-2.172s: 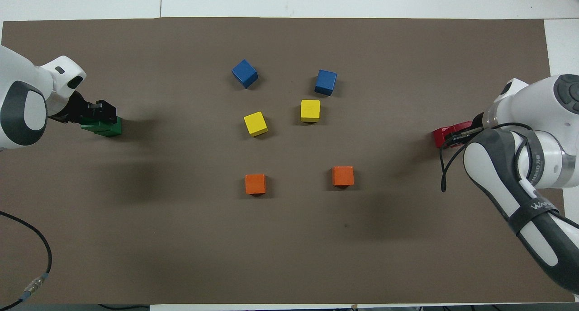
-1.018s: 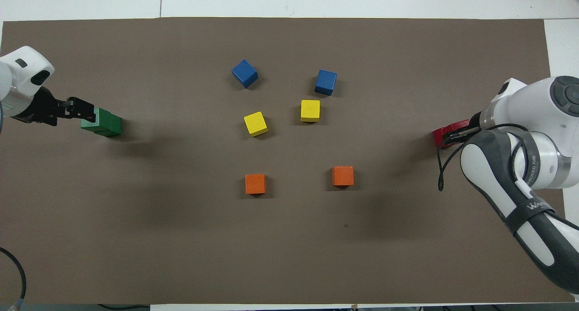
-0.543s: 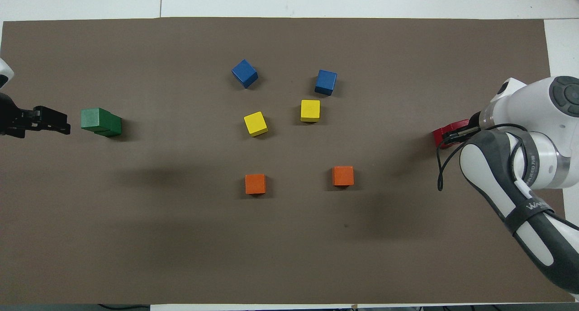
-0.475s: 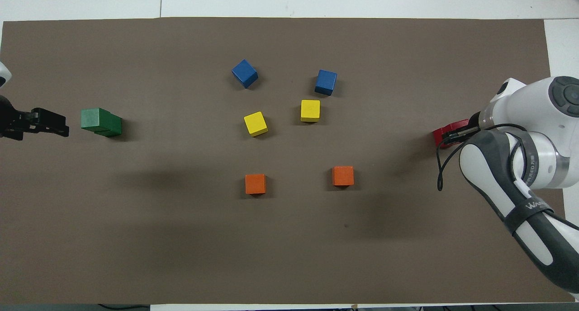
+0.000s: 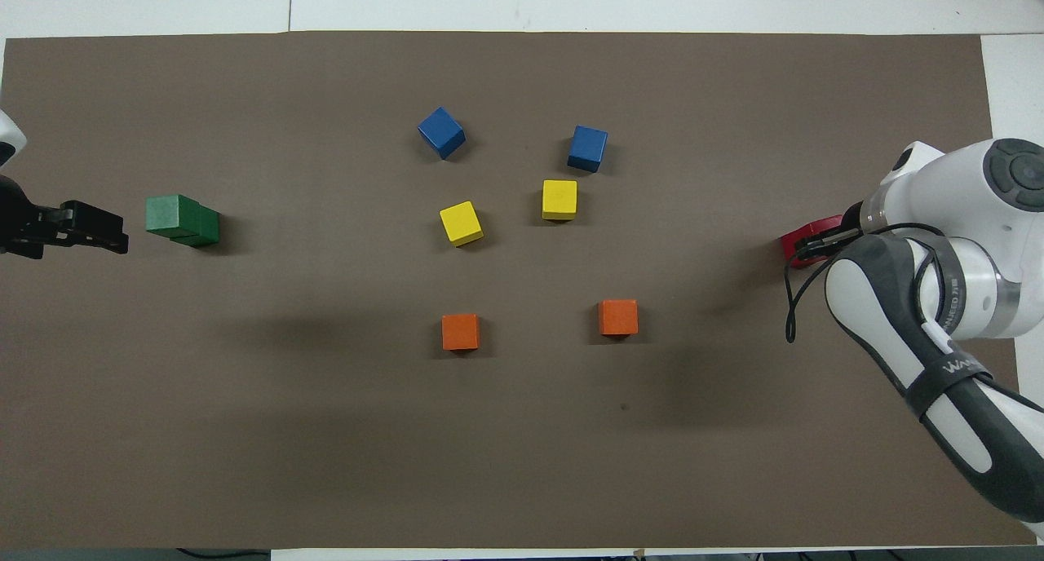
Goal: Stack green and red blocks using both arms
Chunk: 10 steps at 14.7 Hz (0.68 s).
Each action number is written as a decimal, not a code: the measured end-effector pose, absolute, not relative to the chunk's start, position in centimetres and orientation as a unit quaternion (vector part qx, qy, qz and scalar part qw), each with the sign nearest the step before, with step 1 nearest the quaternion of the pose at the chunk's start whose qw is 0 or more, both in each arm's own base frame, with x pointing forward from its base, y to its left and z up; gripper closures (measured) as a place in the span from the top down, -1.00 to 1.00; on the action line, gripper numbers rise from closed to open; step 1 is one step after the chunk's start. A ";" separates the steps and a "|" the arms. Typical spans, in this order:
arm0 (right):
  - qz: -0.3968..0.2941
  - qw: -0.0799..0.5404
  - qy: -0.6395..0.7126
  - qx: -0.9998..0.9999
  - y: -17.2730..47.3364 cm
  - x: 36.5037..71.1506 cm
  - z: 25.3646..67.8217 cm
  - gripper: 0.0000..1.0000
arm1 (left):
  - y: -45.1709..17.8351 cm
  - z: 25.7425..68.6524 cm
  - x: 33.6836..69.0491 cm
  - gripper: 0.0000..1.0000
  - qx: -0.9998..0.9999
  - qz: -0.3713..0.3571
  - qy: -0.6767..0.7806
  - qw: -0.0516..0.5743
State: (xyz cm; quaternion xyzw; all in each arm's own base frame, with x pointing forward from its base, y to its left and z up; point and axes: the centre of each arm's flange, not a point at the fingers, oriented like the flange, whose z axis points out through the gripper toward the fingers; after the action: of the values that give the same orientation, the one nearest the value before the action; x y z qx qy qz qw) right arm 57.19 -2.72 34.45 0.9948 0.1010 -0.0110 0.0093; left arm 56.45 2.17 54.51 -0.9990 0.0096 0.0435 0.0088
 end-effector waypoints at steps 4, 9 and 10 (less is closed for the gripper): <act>-0.010 0.010 0.099 0.995 -2.9 57.2 34.4 0.10 | 0.7 54.7 56.3 1.00 -0.999 0.048 0.019 0.009; -0.011 0.010 0.090 0.996 -3.3 57.1 34.4 0.10 | -1.2 58.3 56.0 1.00 -0.999 0.046 0.018 0.010; -0.011 0.010 0.086 0.996 -3.3 57.1 34.4 0.10 | -1.3 58.2 56.0 1.00 -0.999 0.048 0.018 0.010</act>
State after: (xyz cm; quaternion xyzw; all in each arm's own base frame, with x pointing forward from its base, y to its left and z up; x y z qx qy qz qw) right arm 57.12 -3.32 34.36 0.9962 0.0856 -0.0111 0.0096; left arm 55.99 -1.26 58.25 -0.9986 0.0179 0.0478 0.0100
